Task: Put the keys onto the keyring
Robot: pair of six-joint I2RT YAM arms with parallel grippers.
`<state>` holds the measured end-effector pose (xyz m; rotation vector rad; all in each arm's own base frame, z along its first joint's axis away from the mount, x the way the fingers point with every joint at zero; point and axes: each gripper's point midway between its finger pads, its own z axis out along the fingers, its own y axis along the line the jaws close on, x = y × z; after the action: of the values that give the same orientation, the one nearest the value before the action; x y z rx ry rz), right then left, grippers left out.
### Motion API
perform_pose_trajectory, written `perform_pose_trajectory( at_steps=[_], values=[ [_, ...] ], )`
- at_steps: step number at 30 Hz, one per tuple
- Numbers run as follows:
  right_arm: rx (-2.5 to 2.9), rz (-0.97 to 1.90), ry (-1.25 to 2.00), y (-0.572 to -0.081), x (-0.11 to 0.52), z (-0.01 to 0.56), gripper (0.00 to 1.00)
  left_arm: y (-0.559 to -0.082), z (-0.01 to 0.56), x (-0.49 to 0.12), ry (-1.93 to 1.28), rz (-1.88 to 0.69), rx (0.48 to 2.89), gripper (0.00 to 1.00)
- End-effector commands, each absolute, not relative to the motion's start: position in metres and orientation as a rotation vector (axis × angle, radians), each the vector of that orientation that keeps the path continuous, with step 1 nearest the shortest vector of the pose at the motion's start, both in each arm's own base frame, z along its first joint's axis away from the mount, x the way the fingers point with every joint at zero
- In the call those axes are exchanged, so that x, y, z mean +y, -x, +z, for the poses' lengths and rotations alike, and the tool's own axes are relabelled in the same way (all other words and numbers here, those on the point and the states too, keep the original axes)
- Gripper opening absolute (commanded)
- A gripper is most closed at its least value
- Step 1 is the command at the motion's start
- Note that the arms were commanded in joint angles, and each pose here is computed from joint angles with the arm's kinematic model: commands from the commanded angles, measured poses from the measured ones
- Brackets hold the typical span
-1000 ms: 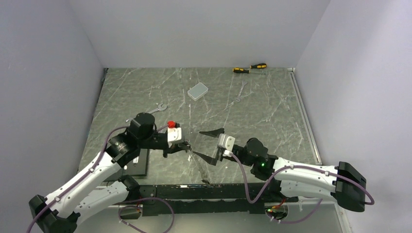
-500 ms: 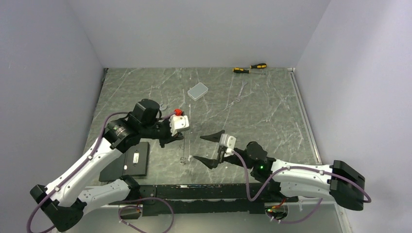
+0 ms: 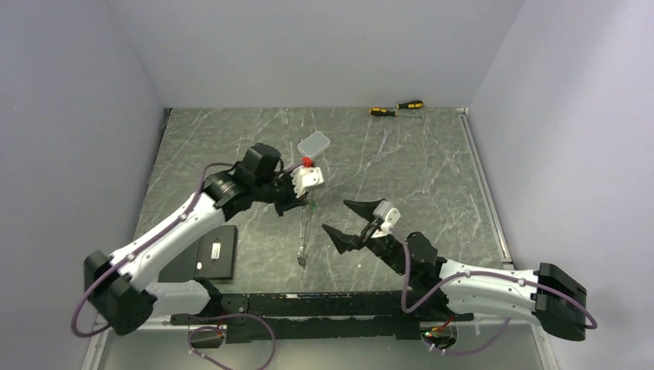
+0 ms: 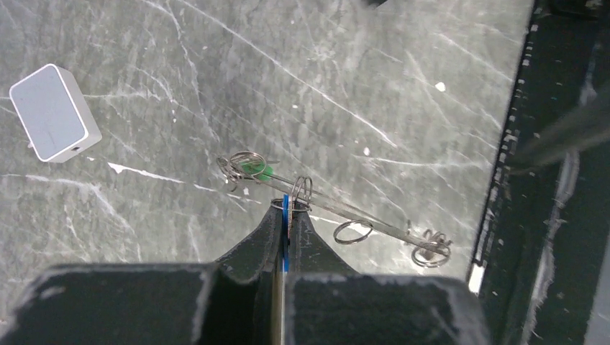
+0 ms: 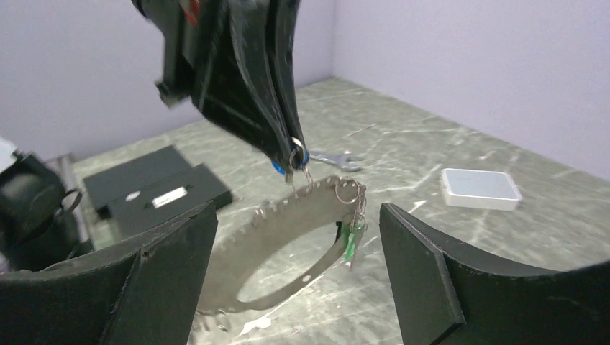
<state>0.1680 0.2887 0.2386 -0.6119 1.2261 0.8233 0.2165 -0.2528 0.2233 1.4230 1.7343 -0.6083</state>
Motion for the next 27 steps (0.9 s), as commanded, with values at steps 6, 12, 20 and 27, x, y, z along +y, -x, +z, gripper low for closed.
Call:
perform_pose_trajectory(
  at_steps=[6, 12, 20, 27],
  values=[
    [1.275, 0.743, 0.39, -0.182, 0.242, 0.249, 0.89, -0.344, 0.226, -0.3, -1.241, -0.395, 1.79, 0.0],
    [1.269, 0.73, 0.345, -0.179, 0.22, 0.257, 0.89, -0.417, 0.201, -0.263, -0.903, -0.168, 2.212, 0.0],
    [1.317, 0.77, 0.308, -0.173, 0.209, 0.239, 0.89, -0.355, 0.094, -0.217, -0.611, -0.154, 2.547, 0.0],
    [1.335, 0.803, 0.337, -0.169, 0.216, 0.238, 0.89, -0.312, 0.055, -0.17, -0.461, -0.005, 2.673, 0.0]
  ],
)
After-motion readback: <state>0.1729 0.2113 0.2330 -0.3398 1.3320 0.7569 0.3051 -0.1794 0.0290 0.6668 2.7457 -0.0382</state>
